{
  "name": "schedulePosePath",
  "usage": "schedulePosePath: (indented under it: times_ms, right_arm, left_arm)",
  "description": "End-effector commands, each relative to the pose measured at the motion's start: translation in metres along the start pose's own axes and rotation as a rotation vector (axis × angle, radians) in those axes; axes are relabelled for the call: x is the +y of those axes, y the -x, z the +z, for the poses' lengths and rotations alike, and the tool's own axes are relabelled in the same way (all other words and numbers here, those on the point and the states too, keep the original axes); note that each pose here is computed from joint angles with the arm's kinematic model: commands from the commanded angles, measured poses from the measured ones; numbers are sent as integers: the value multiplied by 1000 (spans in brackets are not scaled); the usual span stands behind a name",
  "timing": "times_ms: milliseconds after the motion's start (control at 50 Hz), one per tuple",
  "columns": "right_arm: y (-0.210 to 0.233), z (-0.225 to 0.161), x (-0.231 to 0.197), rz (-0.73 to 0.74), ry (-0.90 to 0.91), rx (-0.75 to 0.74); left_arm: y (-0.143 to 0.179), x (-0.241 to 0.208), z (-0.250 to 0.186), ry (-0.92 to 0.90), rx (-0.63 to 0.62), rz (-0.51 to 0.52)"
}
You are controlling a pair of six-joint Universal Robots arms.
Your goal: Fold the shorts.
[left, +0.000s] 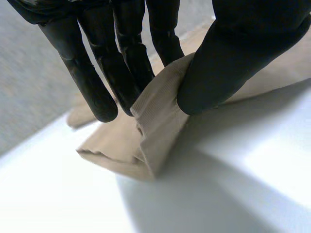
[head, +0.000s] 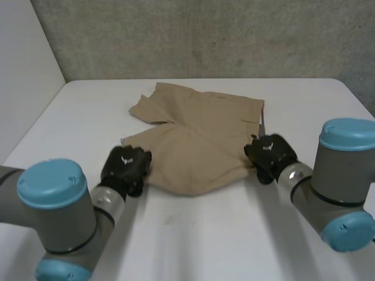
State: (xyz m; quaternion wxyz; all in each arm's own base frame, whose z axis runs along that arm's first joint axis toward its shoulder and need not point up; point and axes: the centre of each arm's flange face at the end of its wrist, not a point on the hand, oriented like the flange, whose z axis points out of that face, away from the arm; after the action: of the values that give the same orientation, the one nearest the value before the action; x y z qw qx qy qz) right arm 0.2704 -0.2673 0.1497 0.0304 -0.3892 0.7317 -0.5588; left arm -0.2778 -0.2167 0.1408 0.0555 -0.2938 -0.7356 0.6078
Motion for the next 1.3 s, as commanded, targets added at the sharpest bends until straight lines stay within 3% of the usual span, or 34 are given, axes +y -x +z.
schedulePosePath:
  times_ms: [20, 240, 400, 660, 900, 1300]
  right_arm:
    - [-14, -12, 11, 52, 27, 13]
    - [-41, -11, 30, 262, 55, 98]
    - [-42, -17, 37, 285, 49, 86]
    - [-37, -4, 35, 231, -64, 30]
    - [-33, 10, 45, 72, -41, 13]
    - [-32, 23, 54, 70, -25, 8]
  left_arm:
    - [-2, -6, -15, 12, 17, 9]
    - [6, -10, -13, 2, -11, -2]
    - [12, -9, -8, 8, -24, -11]
    - [20, -23, 2, -40, -51, -19]
    - [30, -28, 13, -55, -81, -24]
    - [35, -30, 26, -63, -98, -27]
